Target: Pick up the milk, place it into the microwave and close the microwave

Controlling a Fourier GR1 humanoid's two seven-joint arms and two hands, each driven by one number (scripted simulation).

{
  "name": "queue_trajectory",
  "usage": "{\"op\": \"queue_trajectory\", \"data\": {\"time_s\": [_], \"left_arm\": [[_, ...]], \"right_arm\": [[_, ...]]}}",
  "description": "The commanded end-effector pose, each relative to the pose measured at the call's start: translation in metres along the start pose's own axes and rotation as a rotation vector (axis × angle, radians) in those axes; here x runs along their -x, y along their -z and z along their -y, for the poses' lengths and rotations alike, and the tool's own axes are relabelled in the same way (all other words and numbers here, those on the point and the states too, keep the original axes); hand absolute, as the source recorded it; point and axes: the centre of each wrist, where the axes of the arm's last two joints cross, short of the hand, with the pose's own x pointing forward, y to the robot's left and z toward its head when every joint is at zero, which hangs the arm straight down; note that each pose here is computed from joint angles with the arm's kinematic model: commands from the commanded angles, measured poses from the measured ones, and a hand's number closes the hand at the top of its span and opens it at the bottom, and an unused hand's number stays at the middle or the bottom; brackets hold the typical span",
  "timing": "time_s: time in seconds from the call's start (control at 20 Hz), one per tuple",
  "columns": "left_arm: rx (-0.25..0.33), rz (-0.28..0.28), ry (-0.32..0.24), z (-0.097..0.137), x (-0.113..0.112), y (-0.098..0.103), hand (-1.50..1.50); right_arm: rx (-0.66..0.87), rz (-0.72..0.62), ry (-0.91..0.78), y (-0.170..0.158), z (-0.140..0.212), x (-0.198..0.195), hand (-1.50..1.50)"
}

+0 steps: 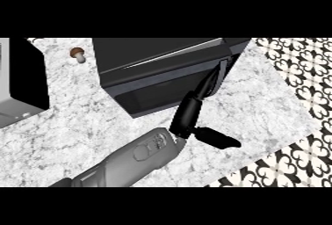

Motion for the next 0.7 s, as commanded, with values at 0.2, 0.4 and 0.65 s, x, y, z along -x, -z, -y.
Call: {"op": "queue_trajectory", "data": {"time_s": [0.2, 0.4, 0.65], "left_arm": [[-0.046, 0.005, 0.011, -0.006, -0.003, 0.018, -1.5], [-0.055, 0.019, 0.013, -0.006, -0.005, 0.025, -1.5], [-0.071, 0.011, 0.016, -0.007, -0.001, 0.023, -1.5]], "right_arm": [[-0.023, 0.015, 0.015, 0.01, 0.007, -0.006, -1.5], [-0.034, 0.01, 0.007, 0.017, 0.009, -0.01, -1.5], [-0.046, 0.012, 0.007, 0.021, 0.016, -0.016, -1.5]]}}
